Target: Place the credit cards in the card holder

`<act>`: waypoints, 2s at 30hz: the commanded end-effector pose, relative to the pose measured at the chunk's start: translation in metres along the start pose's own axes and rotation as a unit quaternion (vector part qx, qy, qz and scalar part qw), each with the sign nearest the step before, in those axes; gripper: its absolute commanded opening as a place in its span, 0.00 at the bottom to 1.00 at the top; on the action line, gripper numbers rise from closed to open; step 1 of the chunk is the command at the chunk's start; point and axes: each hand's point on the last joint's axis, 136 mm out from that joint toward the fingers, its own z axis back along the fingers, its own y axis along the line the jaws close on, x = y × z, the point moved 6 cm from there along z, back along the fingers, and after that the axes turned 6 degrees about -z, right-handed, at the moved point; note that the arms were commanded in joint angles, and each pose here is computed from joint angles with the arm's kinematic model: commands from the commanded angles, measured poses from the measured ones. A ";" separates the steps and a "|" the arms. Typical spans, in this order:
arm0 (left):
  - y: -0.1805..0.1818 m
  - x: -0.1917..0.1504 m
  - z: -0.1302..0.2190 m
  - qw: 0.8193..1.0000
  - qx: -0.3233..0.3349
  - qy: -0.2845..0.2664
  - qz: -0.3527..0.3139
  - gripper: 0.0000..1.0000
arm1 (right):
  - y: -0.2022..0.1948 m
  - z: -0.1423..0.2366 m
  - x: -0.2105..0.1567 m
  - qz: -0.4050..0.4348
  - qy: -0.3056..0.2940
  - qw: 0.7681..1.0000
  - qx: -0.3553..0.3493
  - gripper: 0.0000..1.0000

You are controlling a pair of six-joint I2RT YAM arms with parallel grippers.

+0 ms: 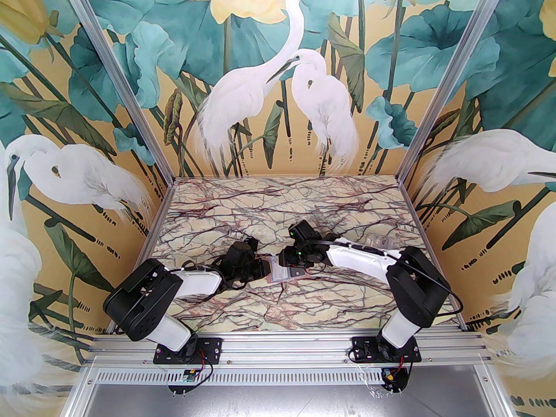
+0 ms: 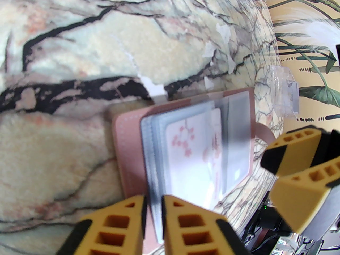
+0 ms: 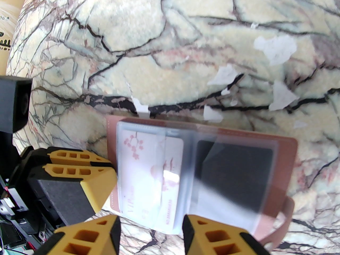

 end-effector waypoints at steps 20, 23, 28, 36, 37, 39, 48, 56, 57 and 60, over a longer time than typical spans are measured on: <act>0.014 -0.011 0.009 0.999 0.030 -0.006 0.011 0.20 | 0.004 -0.035 -0.001 0.015 0.028 0.998 -0.050 0.14; 0.014 -0.011 0.010 0.999 0.033 -0.009 0.012 0.20 | 0.001 -0.036 -0.002 0.012 0.027 0.998 -0.055 0.13; 0.015 -0.011 0.009 0.999 0.034 -0.007 0.013 0.20 | -0.004 -0.039 -0.005 0.010 0.029 0.998 -0.062 0.12; 0.015 -0.011 0.010 0.999 0.035 -0.009 0.013 0.20 | -0.011 -0.046 -0.009 0.008 0.035 0.997 -0.070 0.09; 0.015 -0.011 0.010 0.999 0.035 -0.009 0.013 0.20 | -0.012 -0.047 -0.009 0.007 0.036 0.997 -0.073 0.09; 0.014 -0.011 0.011 0.999 0.035 -0.010 0.014 0.20 | -0.014 -0.048 -0.010 0.007 0.037 0.996 -0.075 0.08; 0.015 -0.010 0.015 0.999 0.036 -0.021 0.015 0.20 | -0.023 -0.057 -0.016 0.002 0.046 0.995 -0.085 0.08; 0.002 -0.004 0.022 0.999 0.016 -0.027 0.012 0.22 | -0.027 -0.061 -0.019 0.001 0.050 0.995 -0.089 0.07; 0.000 -0.002 0.024 0.999 0.010 -0.029 0.012 0.23 | -0.027 -0.061 -0.020 0.002 0.051 0.995 -0.089 0.07; -0.006 0.000 0.029 0.999 0.001 -0.032 0.012 0.28 | -0.028 -0.061 -0.020 0.002 0.051 0.995 -0.089 0.07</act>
